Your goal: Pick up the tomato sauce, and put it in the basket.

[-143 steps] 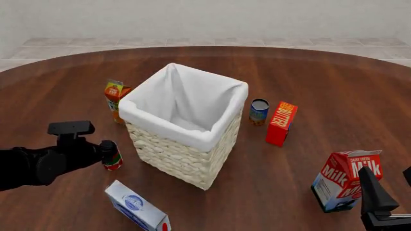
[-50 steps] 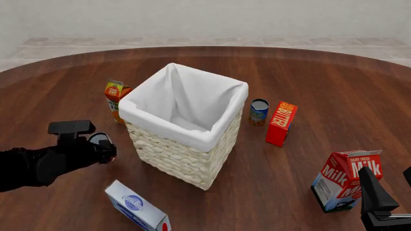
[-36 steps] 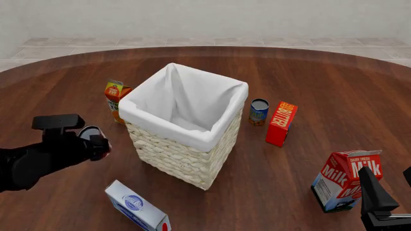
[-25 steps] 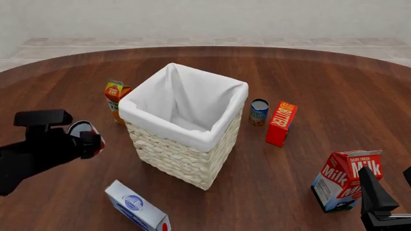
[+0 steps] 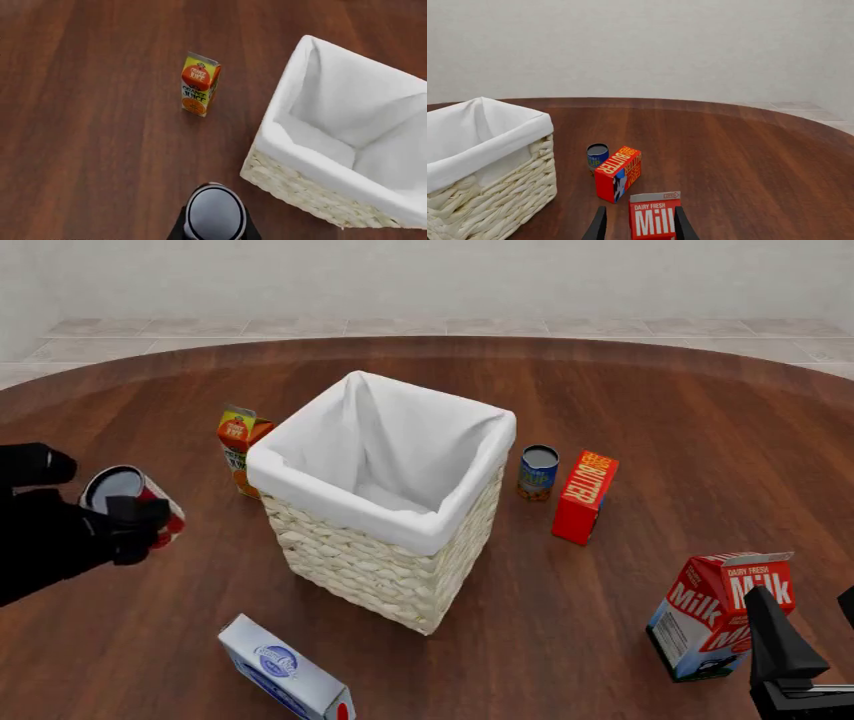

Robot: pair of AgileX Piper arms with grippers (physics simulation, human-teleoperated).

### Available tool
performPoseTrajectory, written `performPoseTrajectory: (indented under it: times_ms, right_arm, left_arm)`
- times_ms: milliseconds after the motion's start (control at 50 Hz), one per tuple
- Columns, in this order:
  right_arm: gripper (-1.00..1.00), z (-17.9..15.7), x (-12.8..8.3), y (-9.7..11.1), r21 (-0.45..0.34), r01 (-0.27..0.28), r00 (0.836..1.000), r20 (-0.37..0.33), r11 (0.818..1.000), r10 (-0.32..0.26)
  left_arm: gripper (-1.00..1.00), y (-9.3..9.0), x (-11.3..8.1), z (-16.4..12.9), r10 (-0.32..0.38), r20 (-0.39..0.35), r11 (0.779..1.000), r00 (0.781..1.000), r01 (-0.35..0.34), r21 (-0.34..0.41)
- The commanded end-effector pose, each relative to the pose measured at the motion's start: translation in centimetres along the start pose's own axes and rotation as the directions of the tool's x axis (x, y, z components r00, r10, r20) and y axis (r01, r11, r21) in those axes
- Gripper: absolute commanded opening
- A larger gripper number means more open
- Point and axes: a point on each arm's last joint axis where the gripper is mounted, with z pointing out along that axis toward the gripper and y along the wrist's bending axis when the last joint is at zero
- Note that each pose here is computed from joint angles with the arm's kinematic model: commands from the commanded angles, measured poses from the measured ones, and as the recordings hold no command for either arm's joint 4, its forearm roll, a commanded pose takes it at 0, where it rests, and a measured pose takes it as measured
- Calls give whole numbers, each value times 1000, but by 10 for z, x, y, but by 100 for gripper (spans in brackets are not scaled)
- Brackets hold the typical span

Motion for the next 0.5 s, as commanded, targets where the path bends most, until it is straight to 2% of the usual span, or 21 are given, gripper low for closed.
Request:
performPoseTrajectory:
  times_ms: [20,260,400,500]
  right_arm:
    - [100,0,0,0,0,0,1000,0,1000,0]
    - [100,0,0,0,0,0,1000,0,1000,0]
    - [100,0,0,0,0,0,1000,0,1000,0]
    - [100,0,0,0,0,0,1000,0,1000,0]
  left_arm:
    - [-100,-6,-14,-34,24,48,999,999,-25,34]
    - [-100,-19,-46,-61,44,79,995,996,-51,89]
    - [-100,-27,-67,-73,85,97,988,992,-96,120]
    - [-100,-30,-74,-74,104,97,985,990,-117,130]
